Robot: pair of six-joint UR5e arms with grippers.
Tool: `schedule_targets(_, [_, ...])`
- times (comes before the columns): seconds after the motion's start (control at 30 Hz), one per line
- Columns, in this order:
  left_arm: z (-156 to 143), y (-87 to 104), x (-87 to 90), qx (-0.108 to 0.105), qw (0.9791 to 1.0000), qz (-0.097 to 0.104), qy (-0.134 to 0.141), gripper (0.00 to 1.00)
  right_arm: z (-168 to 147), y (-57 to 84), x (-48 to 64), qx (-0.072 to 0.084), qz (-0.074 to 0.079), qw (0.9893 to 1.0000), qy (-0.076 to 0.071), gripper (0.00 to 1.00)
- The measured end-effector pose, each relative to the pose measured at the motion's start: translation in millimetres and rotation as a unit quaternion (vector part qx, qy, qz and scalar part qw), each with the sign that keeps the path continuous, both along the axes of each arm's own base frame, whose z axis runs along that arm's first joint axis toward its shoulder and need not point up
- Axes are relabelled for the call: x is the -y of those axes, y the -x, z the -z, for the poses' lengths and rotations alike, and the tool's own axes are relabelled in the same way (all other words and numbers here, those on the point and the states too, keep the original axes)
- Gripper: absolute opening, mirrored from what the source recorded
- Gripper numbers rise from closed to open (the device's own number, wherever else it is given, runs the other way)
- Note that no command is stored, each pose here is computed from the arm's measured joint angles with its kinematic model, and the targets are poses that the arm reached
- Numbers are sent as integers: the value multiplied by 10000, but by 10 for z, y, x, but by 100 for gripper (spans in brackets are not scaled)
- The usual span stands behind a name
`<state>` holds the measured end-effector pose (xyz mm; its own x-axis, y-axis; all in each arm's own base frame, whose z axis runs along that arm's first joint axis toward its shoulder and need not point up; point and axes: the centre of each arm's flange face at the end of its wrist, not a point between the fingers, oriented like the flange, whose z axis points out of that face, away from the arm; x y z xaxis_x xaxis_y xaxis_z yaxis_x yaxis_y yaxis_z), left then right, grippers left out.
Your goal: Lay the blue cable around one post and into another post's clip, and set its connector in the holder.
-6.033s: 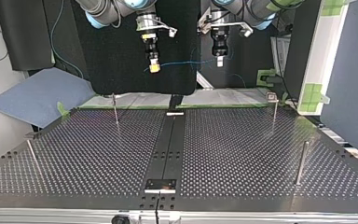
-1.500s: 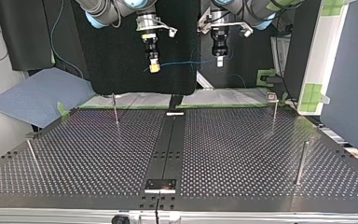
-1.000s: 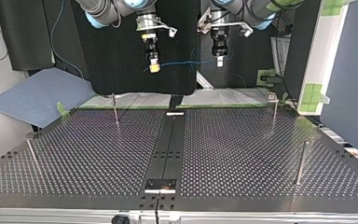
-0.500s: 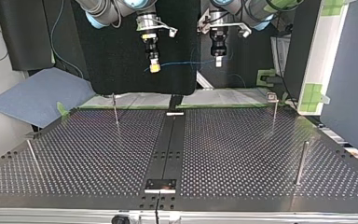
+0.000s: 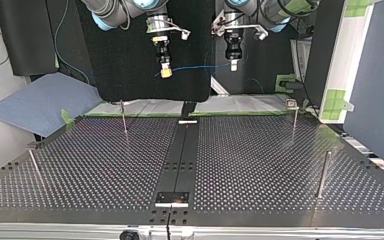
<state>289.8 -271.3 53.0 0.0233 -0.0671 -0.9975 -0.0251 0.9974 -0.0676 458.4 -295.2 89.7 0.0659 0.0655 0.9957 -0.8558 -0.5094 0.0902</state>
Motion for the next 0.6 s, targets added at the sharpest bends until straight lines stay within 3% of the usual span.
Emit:
schedule_targets(0.13, [0, 0, 0, 1, 10000, 0, 1, 0, 13, -19, -10, 5, -1, 10000, -25, 0])
schedule_targets(0.27, [1, 0, 0, 0, 10000, 0, 0, 0, 99, -111, -71, 3, -2, 9999, -170, 0])
schedule_targets(0.43, [1, 0, 0, 0, 10000, 0, 0, 0, 275, -215, -276, -180, -83, 9990, -392, 0])
schedule_targets(0.6, [1, 0, 0, 0, 10000, 0, 0, 0, 321, -322, -512, -257, -295, 9982, -448, 0])
